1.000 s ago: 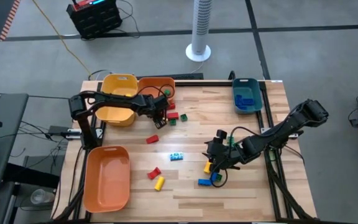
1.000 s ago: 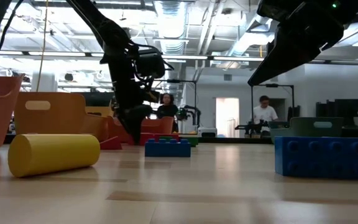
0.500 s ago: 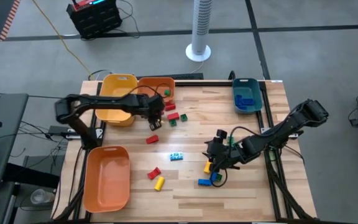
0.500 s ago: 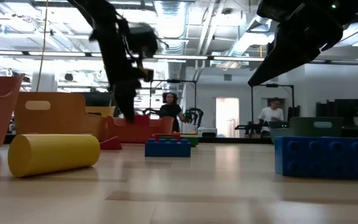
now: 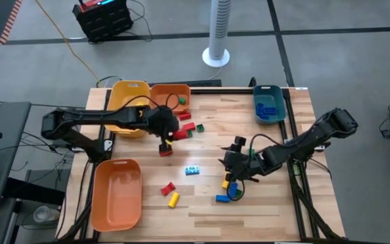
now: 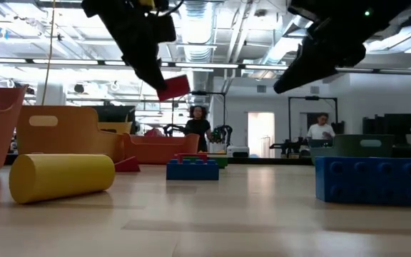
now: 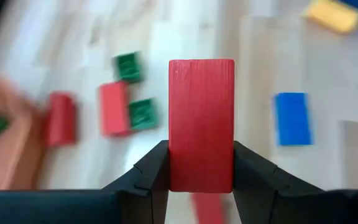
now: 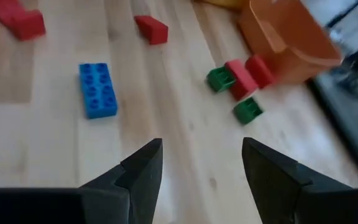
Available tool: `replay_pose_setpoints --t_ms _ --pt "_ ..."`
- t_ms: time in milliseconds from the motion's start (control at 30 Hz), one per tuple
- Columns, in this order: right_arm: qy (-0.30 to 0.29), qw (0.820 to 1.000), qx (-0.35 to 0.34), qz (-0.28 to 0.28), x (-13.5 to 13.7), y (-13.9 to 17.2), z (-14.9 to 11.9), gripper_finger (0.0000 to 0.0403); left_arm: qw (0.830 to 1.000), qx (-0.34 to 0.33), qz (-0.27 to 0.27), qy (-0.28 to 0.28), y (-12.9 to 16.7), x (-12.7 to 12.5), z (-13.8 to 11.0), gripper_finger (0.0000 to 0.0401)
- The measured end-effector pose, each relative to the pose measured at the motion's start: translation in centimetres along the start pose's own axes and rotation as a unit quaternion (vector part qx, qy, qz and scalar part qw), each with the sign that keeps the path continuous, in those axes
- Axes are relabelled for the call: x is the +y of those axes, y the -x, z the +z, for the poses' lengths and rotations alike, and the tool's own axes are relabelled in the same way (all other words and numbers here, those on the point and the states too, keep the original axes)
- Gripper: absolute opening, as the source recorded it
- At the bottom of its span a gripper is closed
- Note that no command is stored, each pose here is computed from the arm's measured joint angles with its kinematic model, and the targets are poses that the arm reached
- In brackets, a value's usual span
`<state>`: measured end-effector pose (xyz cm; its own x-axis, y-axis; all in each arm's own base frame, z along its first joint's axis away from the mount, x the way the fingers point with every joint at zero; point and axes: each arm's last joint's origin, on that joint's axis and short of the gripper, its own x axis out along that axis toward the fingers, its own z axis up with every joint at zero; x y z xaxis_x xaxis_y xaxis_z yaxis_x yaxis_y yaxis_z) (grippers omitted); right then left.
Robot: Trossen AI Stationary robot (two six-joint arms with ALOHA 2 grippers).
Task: Sort blocks
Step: Put the red wooden block into the bottom orange bin
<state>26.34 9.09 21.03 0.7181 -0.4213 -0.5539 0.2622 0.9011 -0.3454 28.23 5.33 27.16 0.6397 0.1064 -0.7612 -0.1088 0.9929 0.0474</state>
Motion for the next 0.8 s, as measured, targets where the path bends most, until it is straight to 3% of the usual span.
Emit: replay_pose_setpoints --t_ms 167,333,433,633,800 --pt "0.090 0.996 -0.015 -0.005 -0.4 -0.2 1.0 0.0230 0.998 -0.017 -0.040 -0.046 0.0 -1.5 0.4 0.0136" --pt "0.110 0.993 -0.043 -0.009 -0.7 0.0 2.5 0.0230 0.994 -0.016 -0.084 -0.071 0.1 -4.0 0.2 0.0135" --pt "0.109 0.993 -0.043 -0.009 -0.7 0.0 2.5 0.0230 0.990 0.031 -0.120 -0.074 0.2 -5.9 -0.8 0.0133" --pt "0.092 0.995 -0.036 -0.007 -0.7 0.0 2.3 0.0230 0.965 0.103 -0.242 -0.011 2.9 -9.6 -2.5 0.0133" --pt "0.091 0.995 -0.036 -0.008 -0.7 0.0 2.3 0.0230 0.946 0.191 -0.253 0.064 5.8 -11.8 -4.5 0.0133"
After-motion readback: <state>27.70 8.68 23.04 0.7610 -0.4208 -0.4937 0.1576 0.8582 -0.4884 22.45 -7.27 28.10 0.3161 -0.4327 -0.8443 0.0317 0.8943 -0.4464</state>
